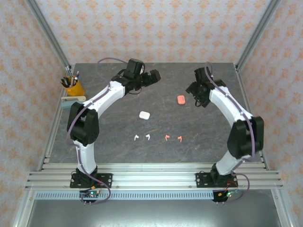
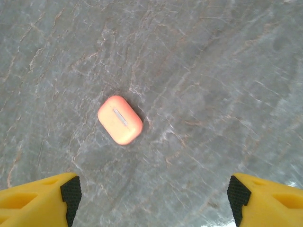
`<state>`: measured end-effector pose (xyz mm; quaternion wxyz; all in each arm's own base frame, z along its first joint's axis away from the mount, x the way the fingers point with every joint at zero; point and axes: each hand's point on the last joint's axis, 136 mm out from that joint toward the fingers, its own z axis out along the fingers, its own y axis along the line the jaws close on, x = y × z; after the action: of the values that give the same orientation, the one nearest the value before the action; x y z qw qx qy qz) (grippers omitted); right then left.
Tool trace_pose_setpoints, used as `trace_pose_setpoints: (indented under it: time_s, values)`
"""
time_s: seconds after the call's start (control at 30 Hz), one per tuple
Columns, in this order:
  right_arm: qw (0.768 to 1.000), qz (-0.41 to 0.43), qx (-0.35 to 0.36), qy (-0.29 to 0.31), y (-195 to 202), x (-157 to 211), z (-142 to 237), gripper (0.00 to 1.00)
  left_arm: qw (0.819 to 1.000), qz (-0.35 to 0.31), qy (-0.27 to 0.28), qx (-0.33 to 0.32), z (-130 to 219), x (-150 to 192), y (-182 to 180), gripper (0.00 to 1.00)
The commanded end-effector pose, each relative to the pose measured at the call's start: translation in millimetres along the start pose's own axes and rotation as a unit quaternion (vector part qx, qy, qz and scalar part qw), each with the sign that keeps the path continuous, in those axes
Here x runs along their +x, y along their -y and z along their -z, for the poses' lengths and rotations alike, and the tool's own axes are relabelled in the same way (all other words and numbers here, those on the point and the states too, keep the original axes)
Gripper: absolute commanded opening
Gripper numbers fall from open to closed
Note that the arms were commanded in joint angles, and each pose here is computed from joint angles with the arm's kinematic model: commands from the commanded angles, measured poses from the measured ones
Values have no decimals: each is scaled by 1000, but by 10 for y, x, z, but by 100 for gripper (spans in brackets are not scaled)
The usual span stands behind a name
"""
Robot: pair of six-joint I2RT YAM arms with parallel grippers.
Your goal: Insert the wireless bluetooth earbuds into the charging case
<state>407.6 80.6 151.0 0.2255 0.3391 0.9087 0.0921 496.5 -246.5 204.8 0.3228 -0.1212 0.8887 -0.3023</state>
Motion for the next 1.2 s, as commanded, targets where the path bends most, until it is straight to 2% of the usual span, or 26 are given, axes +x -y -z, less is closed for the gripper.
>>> trace_pose_setpoints:
  time_s: [0.0, 0.2, 0.3, 0.53, 0.8, 0.93, 1.17]
  values:
    - [999, -21, 27, -32, -62, 8, -169, 82, 999, -27, 25, 8, 275, -17, 222, 100]
    - [989, -113, 45, -87, -301, 59, -581, 82, 998, -42, 37, -13, 472, -73, 112, 100]
    - [987, -122, 65, -87, -357, 6, -774, 81, 998, -41, 36, -21, 508, -77, 20, 100]
    - [990, -25, 110, -85, -469, -122, -1099, 81, 999, -30, 31, -27, 512, -45, -165, 100]
    - [982, 71, 117, -128, -476, 71, -1386, 80, 999, -27, 26, -25, 464, -6, -214, 100]
    - [977, 109, 98, -153, -460, 248, -1433, 79, 999, -28, 28, -23, 470, -12, -205, 100]
    - [976, 134, 36, -165, -560, 557, -1286, 75, 999, -21, 30, -17, 459, -12, -189, 100]
